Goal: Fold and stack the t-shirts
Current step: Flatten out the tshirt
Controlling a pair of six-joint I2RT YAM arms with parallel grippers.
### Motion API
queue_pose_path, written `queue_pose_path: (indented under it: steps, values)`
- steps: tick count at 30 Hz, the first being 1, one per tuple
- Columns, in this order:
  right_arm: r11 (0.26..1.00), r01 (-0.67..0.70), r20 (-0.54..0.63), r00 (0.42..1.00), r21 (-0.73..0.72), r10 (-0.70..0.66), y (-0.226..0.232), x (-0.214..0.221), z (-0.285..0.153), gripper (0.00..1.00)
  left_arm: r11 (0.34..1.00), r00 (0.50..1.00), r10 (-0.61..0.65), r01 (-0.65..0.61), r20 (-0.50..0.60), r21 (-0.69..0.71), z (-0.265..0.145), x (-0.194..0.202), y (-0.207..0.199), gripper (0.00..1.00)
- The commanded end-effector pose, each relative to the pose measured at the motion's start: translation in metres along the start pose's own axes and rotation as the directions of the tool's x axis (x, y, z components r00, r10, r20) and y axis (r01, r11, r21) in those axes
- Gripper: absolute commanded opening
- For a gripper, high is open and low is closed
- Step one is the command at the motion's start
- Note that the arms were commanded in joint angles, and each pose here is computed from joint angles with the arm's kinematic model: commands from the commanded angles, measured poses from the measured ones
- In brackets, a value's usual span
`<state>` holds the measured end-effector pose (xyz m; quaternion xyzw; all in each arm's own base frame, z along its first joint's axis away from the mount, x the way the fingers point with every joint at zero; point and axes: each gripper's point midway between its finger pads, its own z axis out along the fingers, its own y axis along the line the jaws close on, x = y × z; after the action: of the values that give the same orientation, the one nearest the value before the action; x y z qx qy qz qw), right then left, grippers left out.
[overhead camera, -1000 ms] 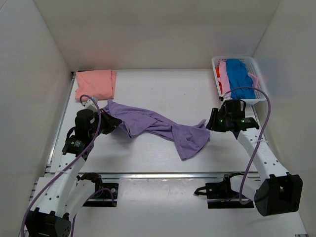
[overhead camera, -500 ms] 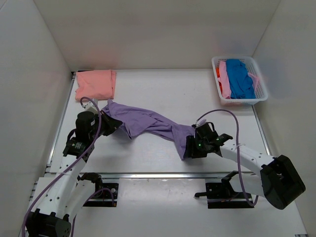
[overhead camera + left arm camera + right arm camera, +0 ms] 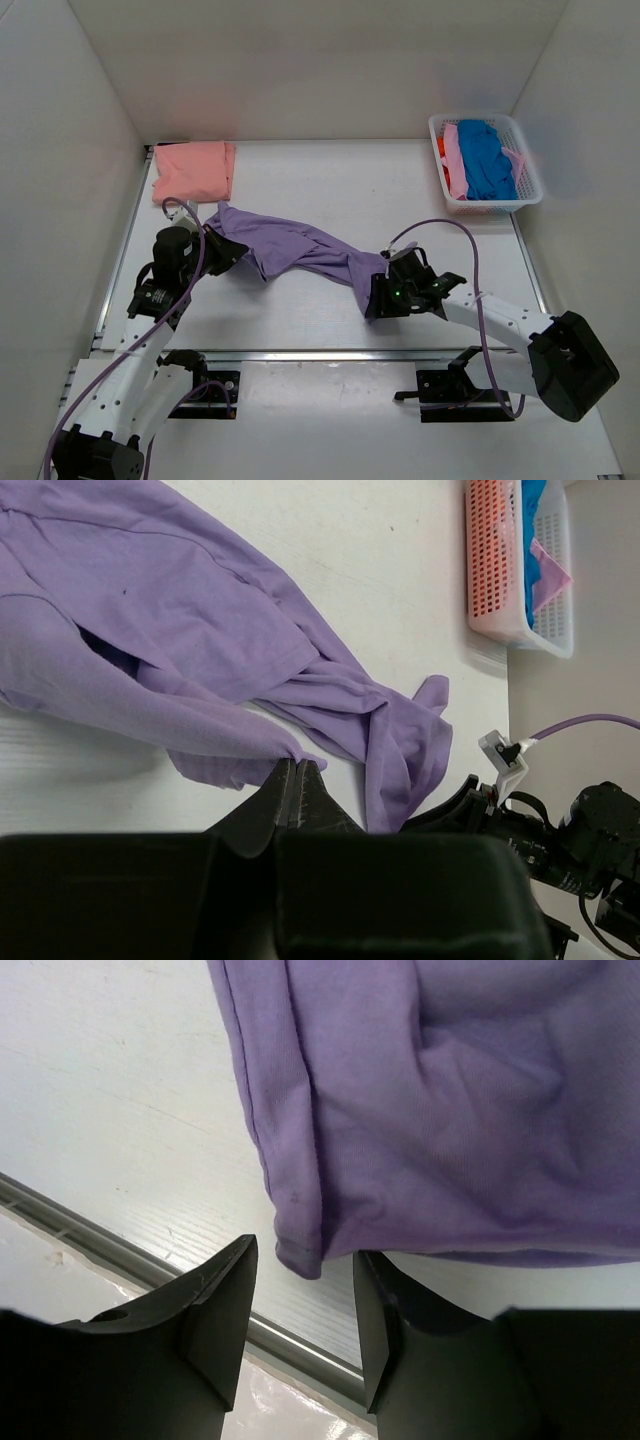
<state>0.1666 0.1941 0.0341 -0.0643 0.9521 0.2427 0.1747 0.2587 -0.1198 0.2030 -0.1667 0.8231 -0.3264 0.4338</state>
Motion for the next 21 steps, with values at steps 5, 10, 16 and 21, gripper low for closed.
queue_pose_path:
  steps: [5,10,16,21]
  values:
    - [0.997,0.063,0.117,0.991,-0.036,-0.058,0.022,-0.036,-0.005,0.4,1.0,1.0,0.0,-0.001,0.008,0.03,-0.002,0.0,-0.005,0.0]
    - [0.995,0.099,0.112,0.989,-0.012,-0.097,0.025,-0.042,-0.001,0.38,0.999,1.0,0.004,-0.004,0.011,0.033,-0.002,-0.001,-0.006,0.0]
    - [0.993,0.119,0.111,0.987,-0.027,-0.115,0.031,-0.044,0.002,0.36,0.999,1.0,-0.005,0.004,0.01,0.033,-0.001,0.001,-0.004,0.0]
    - [0.991,0.136,0.022,0.99,0.013,-0.136,0.022,-0.026,0.019,0.36,0.999,1.0,-0.005,0.004,0.012,0.039,-0.001,-0.001,-0.006,0.0]
